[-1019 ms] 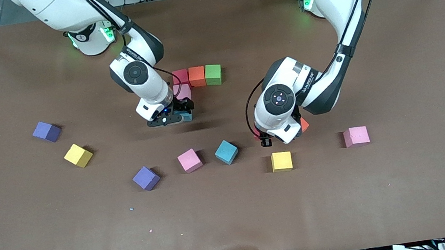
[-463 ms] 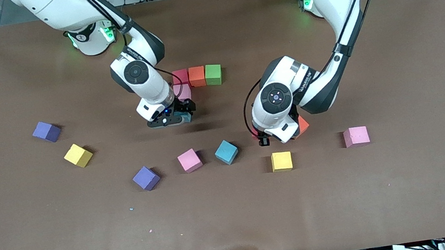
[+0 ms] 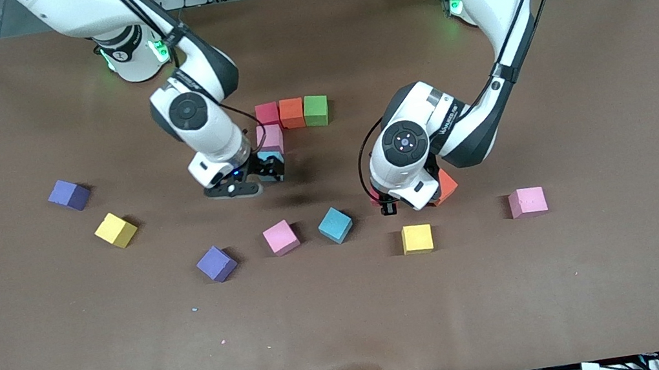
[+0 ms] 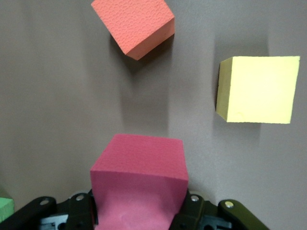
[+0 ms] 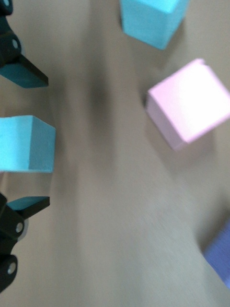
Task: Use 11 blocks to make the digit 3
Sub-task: 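Open the right gripper while the left gripper carries magenta to the row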
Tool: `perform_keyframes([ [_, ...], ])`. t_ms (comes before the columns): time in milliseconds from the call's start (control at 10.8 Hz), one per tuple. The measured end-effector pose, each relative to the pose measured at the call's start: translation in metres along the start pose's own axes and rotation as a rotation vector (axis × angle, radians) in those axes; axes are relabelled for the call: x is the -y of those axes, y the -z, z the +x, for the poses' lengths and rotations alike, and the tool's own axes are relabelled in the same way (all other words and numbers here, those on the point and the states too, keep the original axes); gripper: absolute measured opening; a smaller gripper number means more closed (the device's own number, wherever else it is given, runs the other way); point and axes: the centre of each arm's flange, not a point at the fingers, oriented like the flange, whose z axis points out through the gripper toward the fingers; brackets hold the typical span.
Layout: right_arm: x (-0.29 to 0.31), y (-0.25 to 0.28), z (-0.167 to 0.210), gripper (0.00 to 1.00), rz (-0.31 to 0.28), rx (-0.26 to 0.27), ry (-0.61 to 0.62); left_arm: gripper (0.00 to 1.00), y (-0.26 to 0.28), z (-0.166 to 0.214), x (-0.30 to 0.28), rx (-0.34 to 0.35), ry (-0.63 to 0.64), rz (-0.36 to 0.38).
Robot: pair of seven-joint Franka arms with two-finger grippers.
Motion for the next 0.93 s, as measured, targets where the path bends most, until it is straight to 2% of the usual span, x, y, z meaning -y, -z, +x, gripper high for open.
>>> perform_keyframes([
  [371, -0.051, 0.044, 0.055, 1.0, -0.04, 0.014, 0.026, 0.56, -0.005, -0.029, 0.014, 0.024, 0.039, -0.028],
  [927, -0.113, 0.071, 0.092, 1.0, -0.066, 0.033, 0.069, 0.56, -0.036, -0.105, 0.064, 0.079, 0.032, -0.06],
])
